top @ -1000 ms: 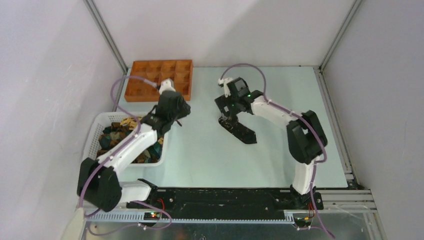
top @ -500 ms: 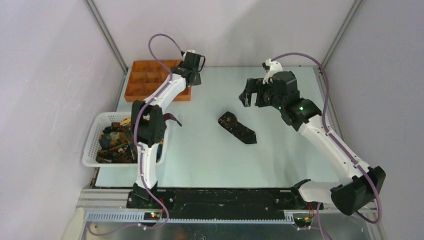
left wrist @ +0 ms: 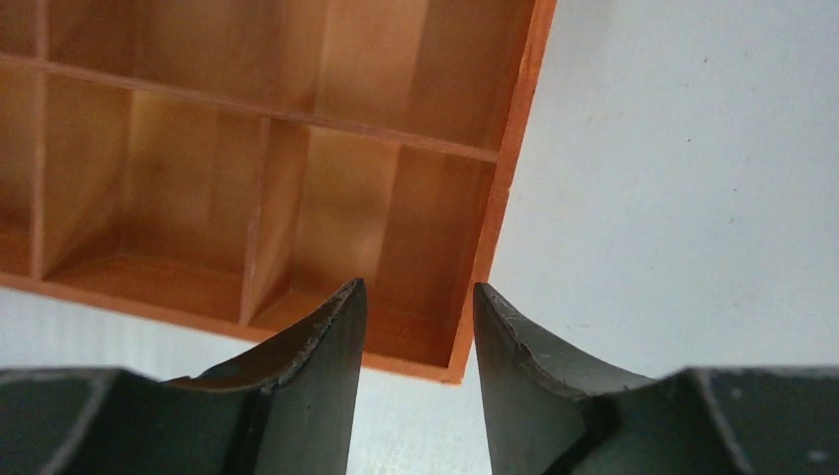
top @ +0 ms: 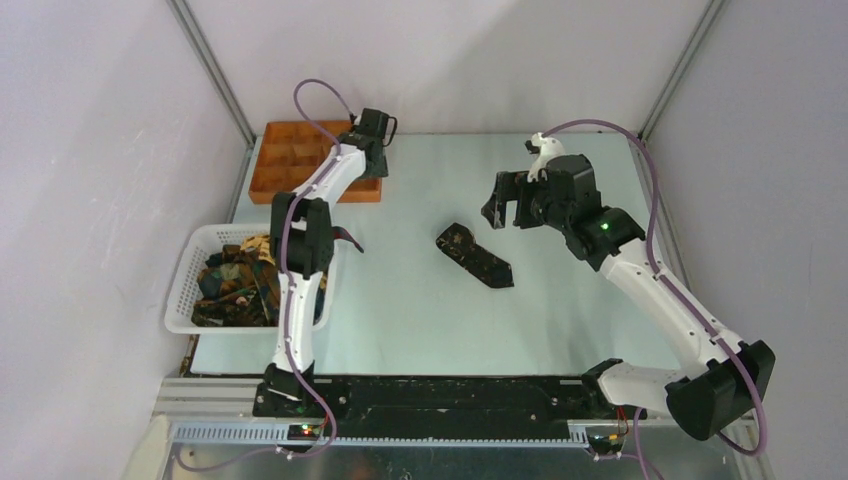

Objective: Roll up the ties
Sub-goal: Move the storage box to the center of the board.

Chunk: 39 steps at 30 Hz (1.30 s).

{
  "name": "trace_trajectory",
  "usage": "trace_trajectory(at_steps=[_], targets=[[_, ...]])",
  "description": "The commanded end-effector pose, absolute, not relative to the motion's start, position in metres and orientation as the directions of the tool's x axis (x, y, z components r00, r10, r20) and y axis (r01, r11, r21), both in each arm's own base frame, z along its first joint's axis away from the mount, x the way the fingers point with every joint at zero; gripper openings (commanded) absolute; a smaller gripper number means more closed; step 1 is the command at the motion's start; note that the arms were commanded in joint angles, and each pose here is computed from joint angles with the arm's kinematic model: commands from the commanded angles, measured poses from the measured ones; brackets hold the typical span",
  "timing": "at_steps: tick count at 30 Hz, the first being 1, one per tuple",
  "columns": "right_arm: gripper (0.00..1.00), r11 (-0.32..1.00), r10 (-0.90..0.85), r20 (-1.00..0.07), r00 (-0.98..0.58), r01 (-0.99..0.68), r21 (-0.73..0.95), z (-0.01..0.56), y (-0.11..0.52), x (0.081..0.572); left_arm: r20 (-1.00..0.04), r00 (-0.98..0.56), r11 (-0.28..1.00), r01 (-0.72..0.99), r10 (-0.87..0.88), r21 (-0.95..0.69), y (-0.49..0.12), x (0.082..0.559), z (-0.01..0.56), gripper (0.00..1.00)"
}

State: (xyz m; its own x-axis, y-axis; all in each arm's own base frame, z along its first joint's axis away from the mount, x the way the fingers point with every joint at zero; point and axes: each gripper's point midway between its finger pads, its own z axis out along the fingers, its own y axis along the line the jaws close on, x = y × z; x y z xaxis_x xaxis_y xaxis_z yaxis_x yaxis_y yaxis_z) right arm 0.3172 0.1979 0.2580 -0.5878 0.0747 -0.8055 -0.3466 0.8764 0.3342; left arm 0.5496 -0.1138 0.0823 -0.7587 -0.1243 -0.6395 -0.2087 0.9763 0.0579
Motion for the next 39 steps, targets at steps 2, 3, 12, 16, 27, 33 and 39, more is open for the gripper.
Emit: trace_trajectory(at_steps=[2,3,12,16,27,33,39], targets=[[0.94,0.858,0.077,-0.827,-0.557,-0.386,0.340,0.272,0.198,0.311,-0.642,-0.758,0.989,-0.149,-0.115,0.000,-0.131,0.568,0.074,0.49],[0.94,0.857,0.075,-0.826,-0.558,-0.387,0.339,0.271,0.198,0.310,-0.637,-0.762,0.991,-0.133,-0.117,-0.023,-0.137,0.569,0.069,0.49],[0.93,0.852,0.067,-0.820,-0.569,-0.396,0.344,0.267,0.200,0.309,-0.627,-0.770,0.993,-0.088,-0.121,-0.082,-0.152,0.573,0.062,0.46],[0.93,0.848,0.068,-0.821,-0.566,-0.400,0.346,0.269,0.200,0.308,-0.615,-0.779,0.993,-0.080,-0.119,-0.091,-0.156,0.574,0.061,0.31],[0.92,0.856,0.066,-0.836,-0.545,-0.399,0.328,0.274,0.191,0.298,-0.654,-0.757,0.993,0.078,0.004,-0.085,-0.222,0.563,0.073,0.00],[0.92,0.864,0.077,-0.834,-0.546,-0.382,0.329,0.274,0.182,0.290,-0.712,-0.701,0.966,0.211,0.043,-0.148,-0.276,0.563,0.100,0.00],[0.92,0.874,0.083,-0.833,-0.547,-0.362,0.325,0.274,0.174,0.283,-0.751,-0.656,0.922,0.330,0.070,-0.202,-0.336,0.557,0.114,0.00]])
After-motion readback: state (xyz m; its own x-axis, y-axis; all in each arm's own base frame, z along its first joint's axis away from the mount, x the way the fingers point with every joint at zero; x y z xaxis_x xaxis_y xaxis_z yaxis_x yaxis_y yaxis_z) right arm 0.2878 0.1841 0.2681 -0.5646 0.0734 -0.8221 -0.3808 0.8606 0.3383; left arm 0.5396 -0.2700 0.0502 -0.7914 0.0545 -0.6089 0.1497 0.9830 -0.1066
